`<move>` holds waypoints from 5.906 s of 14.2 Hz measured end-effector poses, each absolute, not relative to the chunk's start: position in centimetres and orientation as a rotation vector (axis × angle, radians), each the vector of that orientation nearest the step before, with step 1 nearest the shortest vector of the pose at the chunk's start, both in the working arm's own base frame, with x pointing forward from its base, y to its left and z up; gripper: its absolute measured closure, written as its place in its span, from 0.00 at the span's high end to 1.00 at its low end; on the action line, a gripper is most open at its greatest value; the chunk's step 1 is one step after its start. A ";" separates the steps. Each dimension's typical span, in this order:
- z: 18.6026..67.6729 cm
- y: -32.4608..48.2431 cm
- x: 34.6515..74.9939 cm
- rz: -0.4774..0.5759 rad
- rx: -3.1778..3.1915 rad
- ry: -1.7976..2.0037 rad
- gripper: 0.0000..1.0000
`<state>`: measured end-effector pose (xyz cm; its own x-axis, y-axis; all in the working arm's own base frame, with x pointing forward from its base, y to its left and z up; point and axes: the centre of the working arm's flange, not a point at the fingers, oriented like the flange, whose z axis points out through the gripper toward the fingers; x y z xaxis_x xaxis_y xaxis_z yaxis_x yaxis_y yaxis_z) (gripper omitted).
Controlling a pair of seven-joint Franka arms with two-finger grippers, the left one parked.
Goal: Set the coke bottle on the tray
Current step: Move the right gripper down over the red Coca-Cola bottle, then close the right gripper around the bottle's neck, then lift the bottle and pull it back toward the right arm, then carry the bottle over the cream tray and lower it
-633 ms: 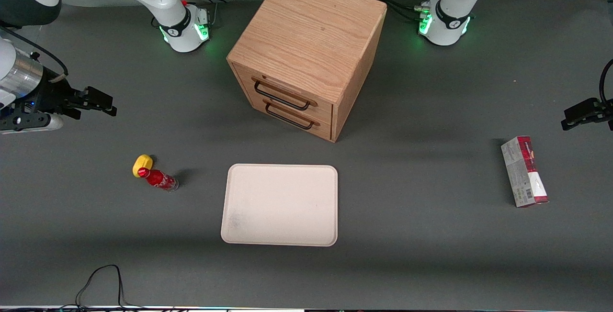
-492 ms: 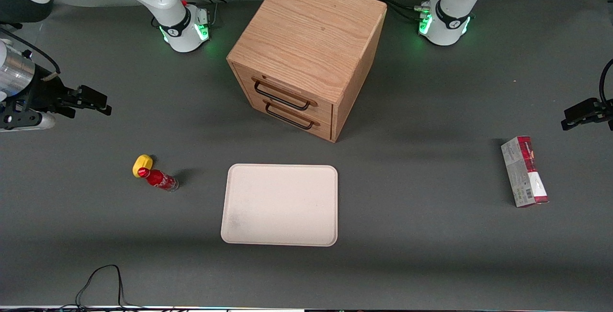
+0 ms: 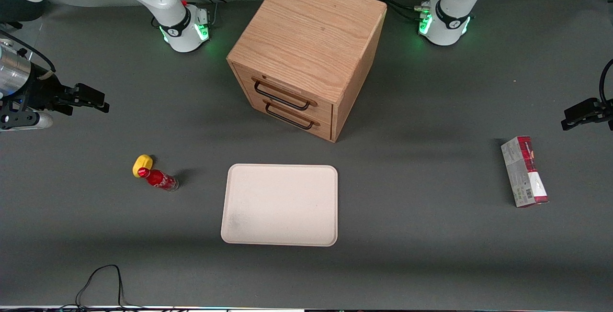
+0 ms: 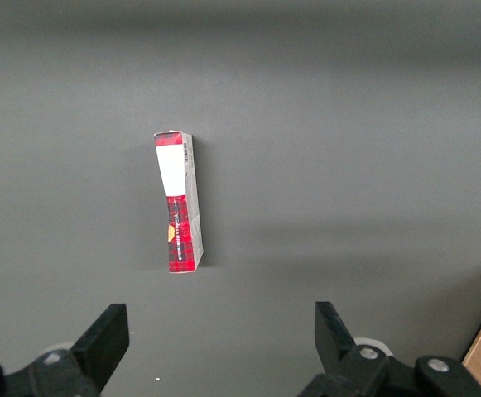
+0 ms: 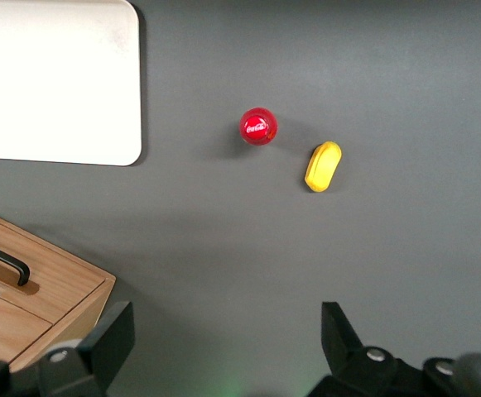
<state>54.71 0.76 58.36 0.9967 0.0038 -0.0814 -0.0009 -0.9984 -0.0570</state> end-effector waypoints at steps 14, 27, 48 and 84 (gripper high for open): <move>60.0 2.1 60.3 0.100 -3.119 -0.015 1.00; 44.7 1.8 63.9 0.133 -3.141 0.010 1.00; 33.1 1.0 61.5 0.041 -3.154 -0.020 0.50; 40.8 23.3 72.2 0.103 -3.043 0.465 0.31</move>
